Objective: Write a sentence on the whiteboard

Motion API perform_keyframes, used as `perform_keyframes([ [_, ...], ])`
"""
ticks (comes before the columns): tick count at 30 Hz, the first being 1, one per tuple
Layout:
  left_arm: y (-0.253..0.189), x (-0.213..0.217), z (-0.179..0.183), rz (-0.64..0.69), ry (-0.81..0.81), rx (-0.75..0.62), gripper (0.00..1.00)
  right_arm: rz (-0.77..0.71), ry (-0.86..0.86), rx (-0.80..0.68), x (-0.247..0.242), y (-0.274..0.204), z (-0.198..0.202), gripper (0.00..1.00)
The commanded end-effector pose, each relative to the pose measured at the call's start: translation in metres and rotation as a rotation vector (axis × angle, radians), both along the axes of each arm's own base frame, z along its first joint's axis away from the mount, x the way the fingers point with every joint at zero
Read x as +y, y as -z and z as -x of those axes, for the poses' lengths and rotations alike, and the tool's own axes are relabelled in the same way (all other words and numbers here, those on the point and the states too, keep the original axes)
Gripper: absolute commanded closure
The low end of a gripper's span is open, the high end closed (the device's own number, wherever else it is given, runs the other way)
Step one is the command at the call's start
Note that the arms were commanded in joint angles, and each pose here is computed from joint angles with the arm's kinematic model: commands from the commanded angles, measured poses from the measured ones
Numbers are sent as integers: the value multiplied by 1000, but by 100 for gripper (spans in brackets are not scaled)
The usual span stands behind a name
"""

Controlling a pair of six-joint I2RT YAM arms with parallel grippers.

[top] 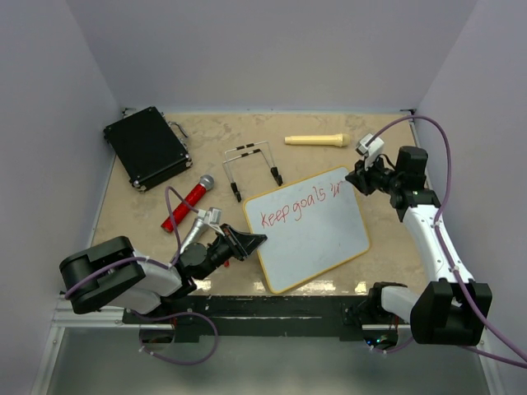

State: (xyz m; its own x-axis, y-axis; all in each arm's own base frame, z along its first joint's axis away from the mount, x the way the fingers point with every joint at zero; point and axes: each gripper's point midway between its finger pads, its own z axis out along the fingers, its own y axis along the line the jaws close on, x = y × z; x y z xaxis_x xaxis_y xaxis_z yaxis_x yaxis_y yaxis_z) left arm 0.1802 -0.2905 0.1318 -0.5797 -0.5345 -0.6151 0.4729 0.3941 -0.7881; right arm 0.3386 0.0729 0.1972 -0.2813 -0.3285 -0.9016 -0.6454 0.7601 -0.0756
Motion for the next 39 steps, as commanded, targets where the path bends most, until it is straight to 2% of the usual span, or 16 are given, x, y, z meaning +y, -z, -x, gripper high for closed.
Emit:
perform_keyframes([
  [1,-13,-3,1,-33,25,-137,100,45,-42,21,0,2,7,100],
  [5,-11,-3,1,-38,25,-136,100,71,-73,28,0,6,19,100],
  [11,-10,-3,0,-39,22,-134,100,132,-24,40,-12,12,19,100],
  [15,-8,-3,-1,-44,20,-130,100,134,5,-27,-15,-13,13,100],
  [21,-7,-1,-4,-43,0,-120,100,61,-144,-193,13,-82,43,100],
  [30,-23,-12,-22,-35,-51,-125,100,-142,-441,-209,60,-83,87,100],
  [34,-34,-14,-37,-32,-120,-134,100,-159,-533,-224,68,-86,102,100],
  [39,-40,-13,-56,-28,-212,-127,100,-176,-568,-242,72,-87,109,100],
])
